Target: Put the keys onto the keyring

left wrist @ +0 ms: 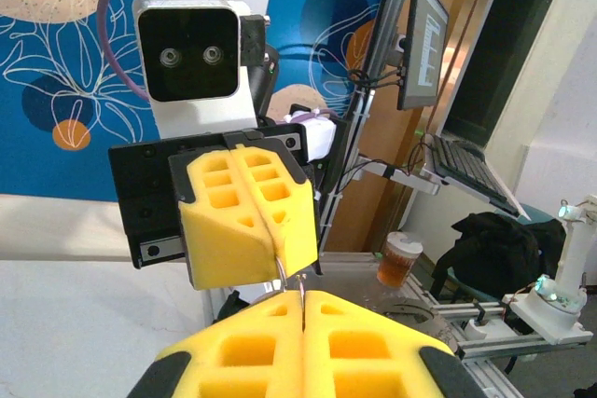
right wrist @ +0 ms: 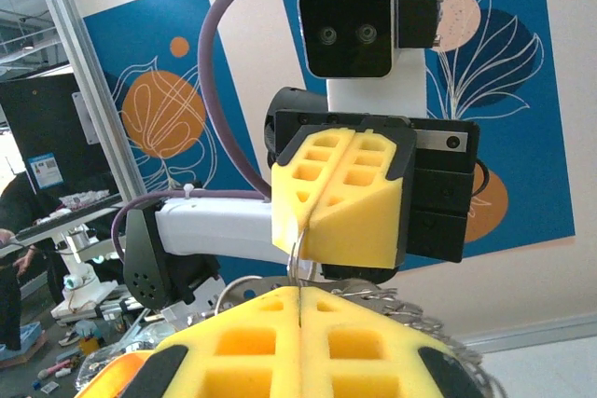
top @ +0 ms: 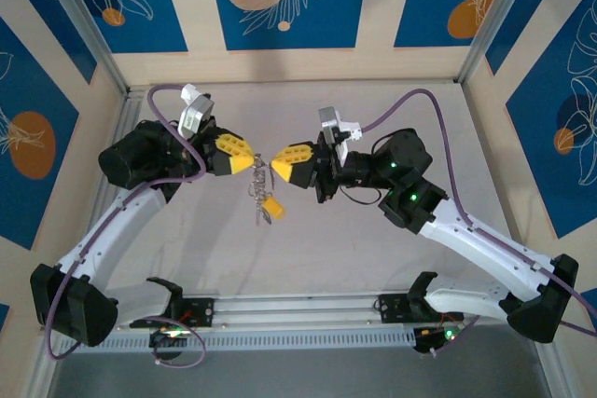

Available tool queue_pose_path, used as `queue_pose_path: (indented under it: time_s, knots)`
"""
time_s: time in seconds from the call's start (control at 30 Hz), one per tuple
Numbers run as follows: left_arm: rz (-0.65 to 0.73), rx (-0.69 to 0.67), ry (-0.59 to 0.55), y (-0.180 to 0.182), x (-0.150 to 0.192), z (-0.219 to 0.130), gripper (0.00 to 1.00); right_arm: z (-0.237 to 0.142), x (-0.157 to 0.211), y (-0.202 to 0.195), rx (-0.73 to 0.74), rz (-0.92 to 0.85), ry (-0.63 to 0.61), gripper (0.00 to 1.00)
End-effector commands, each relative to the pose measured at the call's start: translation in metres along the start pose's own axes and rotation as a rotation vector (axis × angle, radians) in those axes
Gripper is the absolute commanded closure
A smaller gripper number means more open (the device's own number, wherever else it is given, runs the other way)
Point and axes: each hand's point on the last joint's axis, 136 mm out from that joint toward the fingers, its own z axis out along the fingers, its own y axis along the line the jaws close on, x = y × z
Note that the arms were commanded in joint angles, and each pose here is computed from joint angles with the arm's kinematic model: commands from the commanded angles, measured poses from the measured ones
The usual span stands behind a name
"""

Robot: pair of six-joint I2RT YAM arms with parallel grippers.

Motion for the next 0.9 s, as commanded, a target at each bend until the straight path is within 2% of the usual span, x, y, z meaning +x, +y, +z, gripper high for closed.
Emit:
queue_pose_path:
  time_s: [0.0, 0.87]
  knots:
    - [0.101, 0.019, -0.018, -0.022, -0.013, 0.002, 1.0, 0.0, -0.025, 0.015, -0.026, -0.068, -0.063, 1.0]
    - [0.099, 0.018, -0.023, -0.022, -0.015, 0.003, 1.0, 0.008, -0.026, 0.01, 0.021, -0.086, -0.065, 1.0]
